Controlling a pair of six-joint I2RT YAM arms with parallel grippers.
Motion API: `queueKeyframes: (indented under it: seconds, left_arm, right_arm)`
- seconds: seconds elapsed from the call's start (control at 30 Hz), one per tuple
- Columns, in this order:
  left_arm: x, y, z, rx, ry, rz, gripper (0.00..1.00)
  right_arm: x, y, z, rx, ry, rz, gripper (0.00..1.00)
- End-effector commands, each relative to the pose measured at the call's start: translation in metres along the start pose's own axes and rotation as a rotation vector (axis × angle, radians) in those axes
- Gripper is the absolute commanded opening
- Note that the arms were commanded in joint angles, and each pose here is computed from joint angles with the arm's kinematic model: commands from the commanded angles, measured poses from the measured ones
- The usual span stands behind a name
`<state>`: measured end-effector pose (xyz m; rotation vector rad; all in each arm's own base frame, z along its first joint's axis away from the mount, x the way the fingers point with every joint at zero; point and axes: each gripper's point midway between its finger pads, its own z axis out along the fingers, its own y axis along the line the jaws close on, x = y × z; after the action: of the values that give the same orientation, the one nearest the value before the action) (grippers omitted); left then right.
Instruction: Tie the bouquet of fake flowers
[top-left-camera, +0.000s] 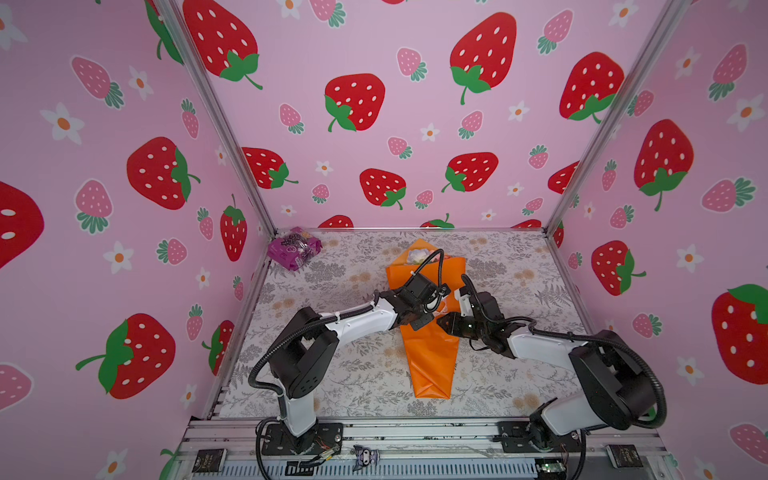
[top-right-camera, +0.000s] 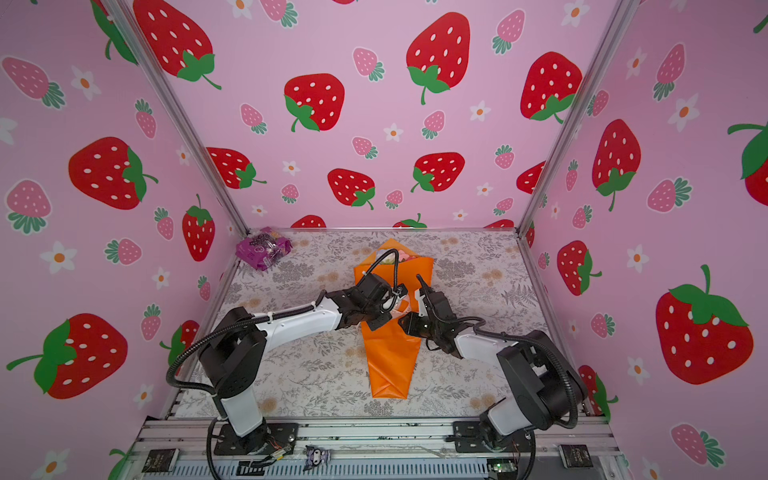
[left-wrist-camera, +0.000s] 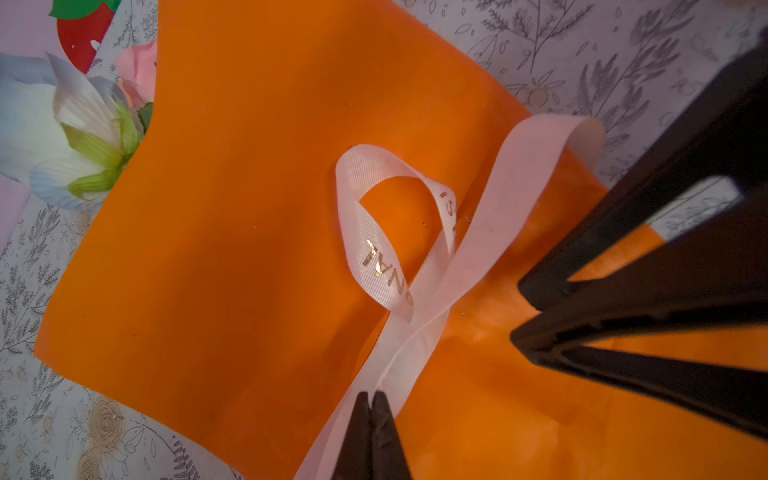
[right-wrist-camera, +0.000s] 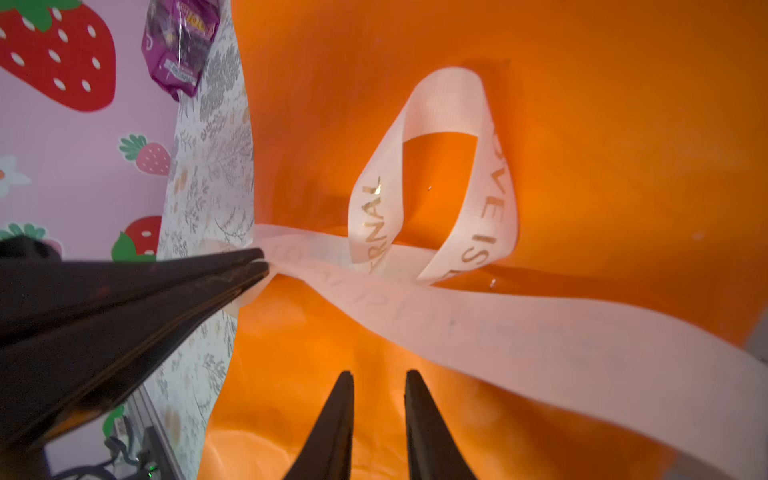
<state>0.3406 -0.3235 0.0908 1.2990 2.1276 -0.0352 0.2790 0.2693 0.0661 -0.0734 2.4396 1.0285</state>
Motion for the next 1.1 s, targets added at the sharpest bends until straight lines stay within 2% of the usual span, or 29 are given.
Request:
queueKeyframes:
  seconds: [0.0, 0.13, 0.5, 0.83, 1.07]
  left_arm:
    - [-0.013, 0.009, -0.008, -0.013, -0.027, -0.027, 0.0]
    - [-0.011, 0.009, -0.007, -0.009, -0.024, -0.037, 0.0]
    - [-0.01, 0.008, -0.006, 0.003, -0.024, -0.049, 0.0]
    - [-0.01, 0.006, -0.006, 0.016, -0.027, -0.055, 0.0]
    - [-0.01, 0.005, -0.005, 0.02, -0.025, -0.059, 0.0]
  right_arm:
    - [-0.023, 0.013, 0.006, -0.051, -0.122, 0.09, 0.27]
    - [-0.028, -0.001, 0.01, -0.008, -0.177, 0.161, 0.3]
    - [-0.031, -0.017, 0.015, 0.063, -0.252, 0.215, 0.3]
    - [-0.036, -0.017, 0.025, 0.073, -0.283, 0.235, 0.3]
    - [-0.038, -0.005, 0.028, 0.009, -0.29, 0.247, 0.31]
